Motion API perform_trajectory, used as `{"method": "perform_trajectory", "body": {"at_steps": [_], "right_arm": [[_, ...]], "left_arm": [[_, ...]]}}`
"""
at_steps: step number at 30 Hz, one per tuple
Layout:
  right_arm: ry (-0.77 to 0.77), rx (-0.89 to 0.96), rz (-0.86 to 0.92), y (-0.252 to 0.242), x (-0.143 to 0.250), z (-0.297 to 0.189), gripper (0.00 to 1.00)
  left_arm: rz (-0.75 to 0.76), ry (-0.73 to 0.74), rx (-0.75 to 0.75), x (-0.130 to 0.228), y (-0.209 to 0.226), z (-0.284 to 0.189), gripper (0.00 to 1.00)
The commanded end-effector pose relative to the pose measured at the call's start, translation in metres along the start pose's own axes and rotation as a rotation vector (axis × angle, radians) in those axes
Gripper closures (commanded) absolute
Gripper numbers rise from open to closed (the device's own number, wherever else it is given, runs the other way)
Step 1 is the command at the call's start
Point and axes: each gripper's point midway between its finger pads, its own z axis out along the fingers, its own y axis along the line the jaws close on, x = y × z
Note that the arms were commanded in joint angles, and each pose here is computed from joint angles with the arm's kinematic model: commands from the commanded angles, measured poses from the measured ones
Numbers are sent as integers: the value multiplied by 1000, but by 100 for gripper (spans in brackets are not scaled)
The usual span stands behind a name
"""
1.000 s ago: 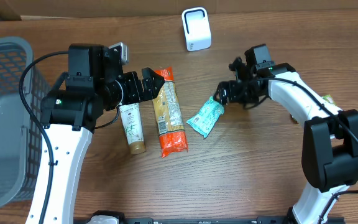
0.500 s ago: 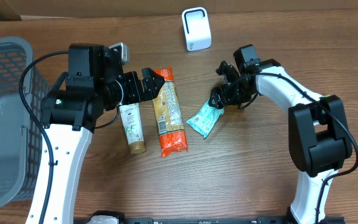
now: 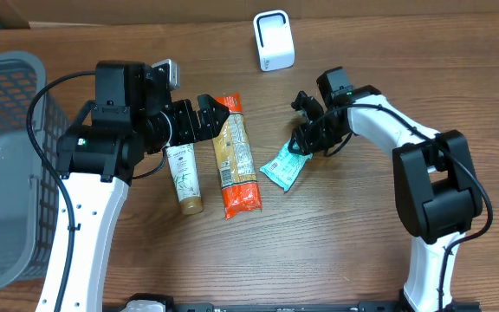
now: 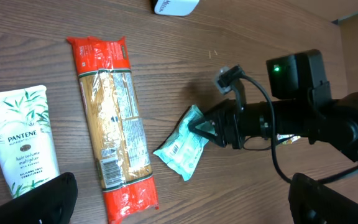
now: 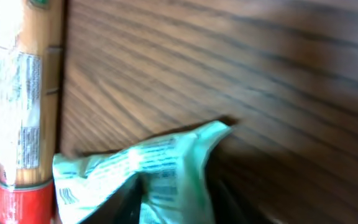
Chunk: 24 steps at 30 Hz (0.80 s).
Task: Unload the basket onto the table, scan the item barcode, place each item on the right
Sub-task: 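Lift the mint-green packet and carry it to the white scanner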
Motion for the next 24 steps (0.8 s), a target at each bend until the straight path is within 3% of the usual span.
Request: {"method": "perform_trajectory", "body": {"at_steps": [1,3,8,12,15,20,24], "right_arm": [[38,-7,64,1,7,11,82],[67,-75,102,16,13,11,96],[103,-209,161,40,20,4,96],[47,-283,203,44,8,-32,96],[-62,-286,215,43,-9,-76,96],[-319,-251,90,67,-31,-172,96],[-498,-137,60,87,-34,-233,96]], "left_arm": [[28,-8,20,-5,-7,-2,0],[28,-8,20,-5,-7,-2,1],[28,-8,20,-5,-7,-2,0],[28,-8,20,-5,-7,-2,0],[28,-8,20,-5,-7,-2,0],[28,-8,20,-5,-7,-2,0],[28,-8,20,-5,-7,-2,1]]}}
